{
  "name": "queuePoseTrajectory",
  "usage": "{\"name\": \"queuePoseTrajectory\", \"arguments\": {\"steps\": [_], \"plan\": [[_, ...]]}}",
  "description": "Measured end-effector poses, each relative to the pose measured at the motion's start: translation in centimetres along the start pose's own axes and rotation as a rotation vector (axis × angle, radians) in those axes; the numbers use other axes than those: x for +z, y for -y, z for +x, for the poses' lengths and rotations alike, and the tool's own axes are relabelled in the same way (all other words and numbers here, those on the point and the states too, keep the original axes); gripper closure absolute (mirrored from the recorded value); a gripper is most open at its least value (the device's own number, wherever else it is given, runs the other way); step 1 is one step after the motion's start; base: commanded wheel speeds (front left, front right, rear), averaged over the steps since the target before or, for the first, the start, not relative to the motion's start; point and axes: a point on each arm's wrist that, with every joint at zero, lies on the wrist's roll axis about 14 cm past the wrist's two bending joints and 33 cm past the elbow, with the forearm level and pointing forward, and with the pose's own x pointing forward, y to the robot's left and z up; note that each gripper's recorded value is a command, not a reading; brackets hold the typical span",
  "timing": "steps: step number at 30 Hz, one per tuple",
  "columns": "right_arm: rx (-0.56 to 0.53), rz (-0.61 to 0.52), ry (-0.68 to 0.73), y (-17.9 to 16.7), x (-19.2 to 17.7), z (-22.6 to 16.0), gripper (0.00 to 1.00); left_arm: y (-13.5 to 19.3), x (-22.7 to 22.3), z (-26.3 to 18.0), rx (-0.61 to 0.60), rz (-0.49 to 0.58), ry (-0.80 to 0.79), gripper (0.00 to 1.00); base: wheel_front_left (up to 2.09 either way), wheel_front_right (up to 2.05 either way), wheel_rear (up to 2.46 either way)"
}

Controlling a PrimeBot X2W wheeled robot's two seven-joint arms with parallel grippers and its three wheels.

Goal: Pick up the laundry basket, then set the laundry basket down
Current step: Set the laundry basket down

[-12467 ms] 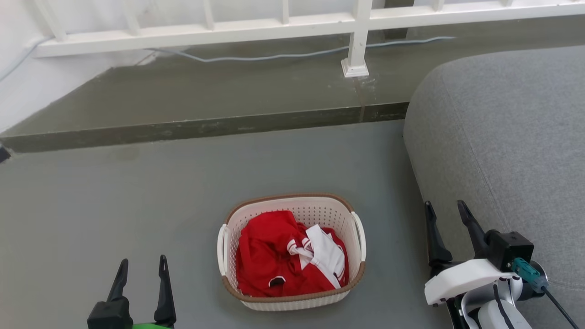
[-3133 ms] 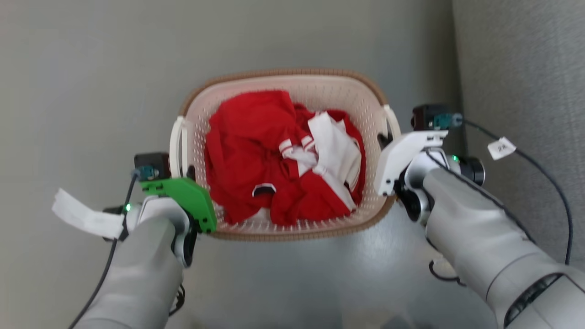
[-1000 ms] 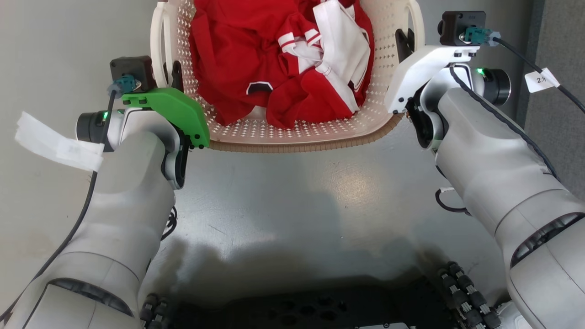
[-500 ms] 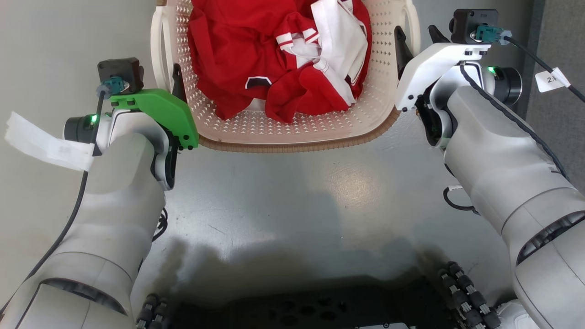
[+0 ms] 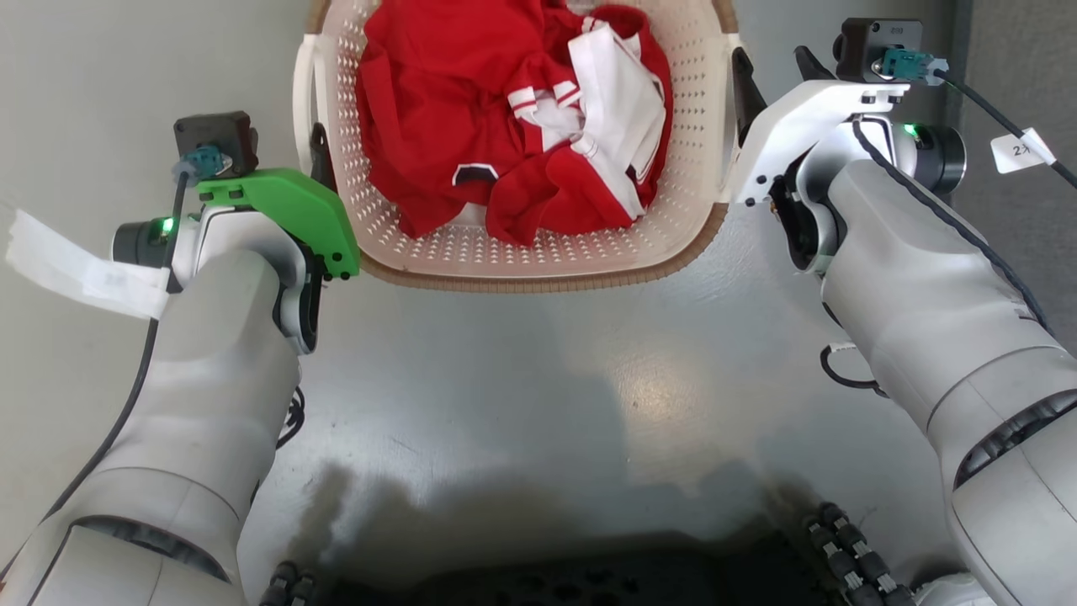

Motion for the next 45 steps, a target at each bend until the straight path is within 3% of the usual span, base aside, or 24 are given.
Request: {"name": "queuePoseTrajectory", "arguments": {"steps": [10,21,28,34,45], "plan": [[-0.007,-0.001,0.043,0.1,1.9,-1.7,0.00,0.9,2.1,-1.5,-0.016,0.004,0.051,0.00,0.00,0.00,0.00],[0.034,-0.009,0.228,-0.9,9.0,-4.2,0.00,3.1,7.5,-4.0,-0.073,-0.006,0.204,0.00,0.00,0.00,0.00],[0.064,-0.027,0.323,-1.9,11.6,-6.8,0.00,3.3,10.6,-6.4,-0.086,0.008,0.309,0.00,0.00,0.00,0.00],[0.081,-0.030,0.455,-2.6,15.1,-10.7,0.00,3.9,13.4,-10.2,-0.100,0.023,0.428,0.00,0.00,0.00,0.00],[0.103,0.003,0.613,-3.7,16.7,-17.5,0.00,3.9,17.0,-17.5,-0.093,0.043,0.637,0.00,0.00,0.00,0.00]]}}
